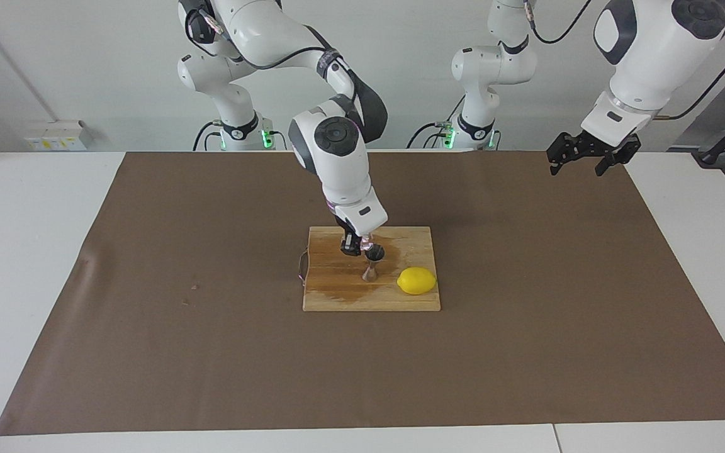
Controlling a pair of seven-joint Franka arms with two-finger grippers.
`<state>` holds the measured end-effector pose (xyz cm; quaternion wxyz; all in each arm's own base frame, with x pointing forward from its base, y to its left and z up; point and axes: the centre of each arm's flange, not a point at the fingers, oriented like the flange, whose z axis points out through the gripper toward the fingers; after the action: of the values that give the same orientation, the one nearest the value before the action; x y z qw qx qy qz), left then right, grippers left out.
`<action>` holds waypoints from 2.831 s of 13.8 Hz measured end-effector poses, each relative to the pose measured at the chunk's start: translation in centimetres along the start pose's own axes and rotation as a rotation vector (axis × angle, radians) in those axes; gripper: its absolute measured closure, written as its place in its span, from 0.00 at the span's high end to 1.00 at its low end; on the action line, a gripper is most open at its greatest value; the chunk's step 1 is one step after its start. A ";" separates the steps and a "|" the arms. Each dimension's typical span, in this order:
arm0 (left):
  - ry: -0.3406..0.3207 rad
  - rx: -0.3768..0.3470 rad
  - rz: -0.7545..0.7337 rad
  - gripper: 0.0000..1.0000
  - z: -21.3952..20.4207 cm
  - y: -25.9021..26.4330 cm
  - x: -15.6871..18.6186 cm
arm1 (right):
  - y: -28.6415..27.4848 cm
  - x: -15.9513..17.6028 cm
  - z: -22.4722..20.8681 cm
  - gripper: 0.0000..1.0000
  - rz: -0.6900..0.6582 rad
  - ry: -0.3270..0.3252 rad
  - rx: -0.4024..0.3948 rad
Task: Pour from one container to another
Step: 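Hold the clear glass tilted above the metal cup to pour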
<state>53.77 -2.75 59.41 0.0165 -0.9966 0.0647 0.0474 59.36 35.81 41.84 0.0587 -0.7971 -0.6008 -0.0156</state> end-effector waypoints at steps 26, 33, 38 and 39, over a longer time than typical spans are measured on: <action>0.000 0.000 0.000 1.00 0.0 0.0 0.0 | -1.5 1.7 -0.9 0.48 0.069 -0.050 -0.055; 0.000 0.000 0.000 1.00 0.0 0.0 0.0 | -1.6 1.8 -1.0 0.48 0.077 -0.064 -0.075; 0.000 0.000 0.000 1.00 0.0 0.0 0.0 | -0.7 1.0 -1.2 0.48 0.093 -0.072 -0.088; 0.000 0.000 0.000 1.00 0.0 0.0 0.0 | -0.7 1.0 -1.2 0.48 0.092 -0.072 -0.089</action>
<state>53.76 -2.75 59.40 0.0165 -0.9966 0.0647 0.0475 59.05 36.79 43.19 0.0023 -0.8258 -0.5639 -0.0107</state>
